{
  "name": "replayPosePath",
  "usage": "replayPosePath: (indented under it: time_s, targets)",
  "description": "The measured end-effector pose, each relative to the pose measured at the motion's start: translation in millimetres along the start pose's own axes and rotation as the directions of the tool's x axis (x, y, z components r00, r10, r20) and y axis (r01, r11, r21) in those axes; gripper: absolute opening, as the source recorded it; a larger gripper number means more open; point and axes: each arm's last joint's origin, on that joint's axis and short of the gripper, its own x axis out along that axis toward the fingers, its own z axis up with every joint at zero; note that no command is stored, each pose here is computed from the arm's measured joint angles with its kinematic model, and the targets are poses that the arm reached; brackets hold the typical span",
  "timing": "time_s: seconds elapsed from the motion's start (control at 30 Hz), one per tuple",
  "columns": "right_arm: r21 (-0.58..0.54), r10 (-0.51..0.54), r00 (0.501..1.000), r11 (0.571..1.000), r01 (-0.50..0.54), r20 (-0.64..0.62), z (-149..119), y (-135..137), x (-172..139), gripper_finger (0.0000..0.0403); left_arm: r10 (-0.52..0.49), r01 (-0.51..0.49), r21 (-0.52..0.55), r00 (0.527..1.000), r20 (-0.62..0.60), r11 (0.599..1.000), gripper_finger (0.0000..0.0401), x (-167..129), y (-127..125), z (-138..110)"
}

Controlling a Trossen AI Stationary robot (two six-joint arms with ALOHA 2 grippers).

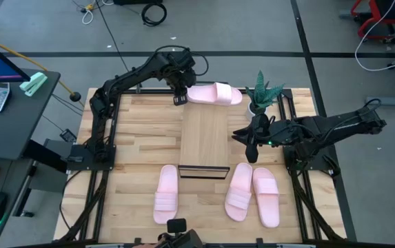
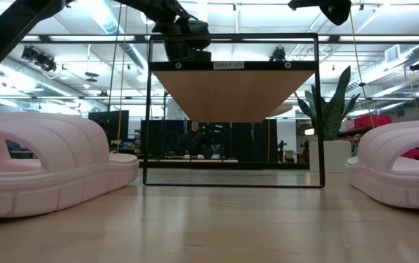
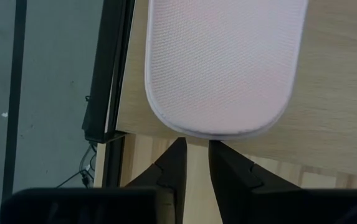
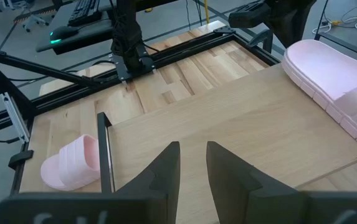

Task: Pick and place slides into the shelf
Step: Put the pink slide on the shelf

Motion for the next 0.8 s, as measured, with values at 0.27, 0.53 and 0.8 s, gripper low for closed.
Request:
replayPosePath:
  time_s: [0.27,0.53,0.8]
  targets:
    - [0.0,0.0,1.0,1.0,0.0,0.0,0.0,0.0,0.0,0.0085,0.008,-0.008,0.0,1.0,0.015,1.0,0.0071,0.0,0.9,1.4]
    - [0.0,0.0,1.0,1.0,0.0,0.0,0.0,0.0,0.0,0.0085,0.013,-0.013,-0.006,1.0,0.025,1.0,0.0075,-0.1,1.3,2.4]
    - [0.0,0.0,1.0,1.0,0.0,0.0,0.0,0.0,0.0,0.0085,0.011,-0.011,-0.02,1.0,0.023,1.0,0.007,-0.1,0.3,2.7]
